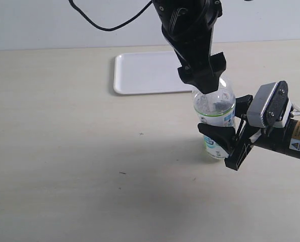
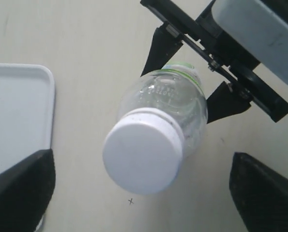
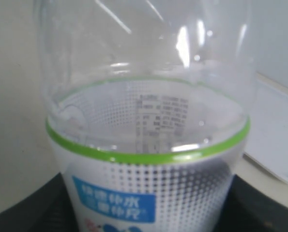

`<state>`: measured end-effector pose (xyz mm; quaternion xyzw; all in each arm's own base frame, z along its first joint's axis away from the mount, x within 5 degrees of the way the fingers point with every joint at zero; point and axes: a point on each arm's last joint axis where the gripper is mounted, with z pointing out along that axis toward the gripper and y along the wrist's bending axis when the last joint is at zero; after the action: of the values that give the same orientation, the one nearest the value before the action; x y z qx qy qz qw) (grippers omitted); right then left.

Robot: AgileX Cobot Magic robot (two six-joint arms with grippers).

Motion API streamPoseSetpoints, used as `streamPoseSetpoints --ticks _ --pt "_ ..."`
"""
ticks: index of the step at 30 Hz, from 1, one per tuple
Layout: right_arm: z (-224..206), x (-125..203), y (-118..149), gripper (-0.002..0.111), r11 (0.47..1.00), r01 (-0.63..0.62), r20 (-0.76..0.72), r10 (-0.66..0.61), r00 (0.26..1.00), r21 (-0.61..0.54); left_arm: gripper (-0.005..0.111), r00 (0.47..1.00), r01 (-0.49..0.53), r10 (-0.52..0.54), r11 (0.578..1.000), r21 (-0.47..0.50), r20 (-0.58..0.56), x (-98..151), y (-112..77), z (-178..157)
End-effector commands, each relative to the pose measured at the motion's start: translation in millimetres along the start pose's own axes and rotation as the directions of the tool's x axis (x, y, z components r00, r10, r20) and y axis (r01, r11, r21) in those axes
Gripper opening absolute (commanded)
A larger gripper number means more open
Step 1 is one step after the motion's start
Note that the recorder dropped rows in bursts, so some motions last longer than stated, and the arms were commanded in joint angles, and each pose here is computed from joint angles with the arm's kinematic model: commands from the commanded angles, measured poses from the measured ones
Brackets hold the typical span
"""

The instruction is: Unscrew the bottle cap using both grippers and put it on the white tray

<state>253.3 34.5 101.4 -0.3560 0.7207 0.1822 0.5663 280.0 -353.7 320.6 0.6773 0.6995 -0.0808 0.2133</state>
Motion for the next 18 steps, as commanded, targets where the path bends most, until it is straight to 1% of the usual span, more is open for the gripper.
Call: streamPoseSetpoints --ticks 1,2,5,8,13,15,16,17,18 --pt "-0.4 -1.1 0.6 0.0 1.0 0.012 0.01 -0.011 1.0 -0.014 0.084 1.0 -0.012 0.012 1.0 0.015 0.003 0.1 -0.2 4.2" --pt "-0.4 -1.1 0.6 0.0 1.0 0.012 0.01 -0.011 1.0 -0.014 0.079 1.0 -0.017 0.017 1.0 0.015 0.004 0.1 -0.2 4.2" --pt "-0.4 -1.1 0.6 0.0 1.0 0.012 0.01 -0.011 1.0 -0.014 0.059 1.0 -0.017 0.017 1.0 0.015 0.004 0.1 -0.2 4.2" --pt "-0.4 -1.1 0.6 0.0 1.0 0.012 0.01 -0.011 1.0 -0.014 0.043 1.0 -0.017 0.017 1.0 0.015 0.004 0.1 -0.2 4.2" --pt "-0.4 -1.1 0.6 0.0 1.0 0.012 0.01 -0.011 1.0 -0.014 0.023 1.0 -0.017 0.017 1.0 0.015 0.004 0.1 -0.2 4.2" --pt "-0.4 -1.1 0.6 0.0 1.0 0.012 0.01 -0.011 1.0 -0.014 0.012 1.0 -0.012 0.012 1.0 0.021 0.008 -0.3 -0.7 4.1" --pt "-0.4 -1.1 0.6 0.0 1.0 0.012 0.01 -0.011 1.0 -0.014 0.004 1.0 -0.009 0.009 1.0 0.023 0.01 -0.4 -0.9 4.1" --pt "-0.4 -1.1 0.6 0.0 1.0 0.012 0.01 -0.011 1.0 -0.014 0.0 1.0 -0.005 0.005 1.0 0.026 0.013 -0.7 -1.2 4.1" --pt "-0.4 -1.1 0.6 0.0 1.0 0.012 0.01 -0.011 1.0 -0.014 0.0 1.0 0.009 -0.009 0.999 0.032 0.016 -1.1 -1.7 4.1"
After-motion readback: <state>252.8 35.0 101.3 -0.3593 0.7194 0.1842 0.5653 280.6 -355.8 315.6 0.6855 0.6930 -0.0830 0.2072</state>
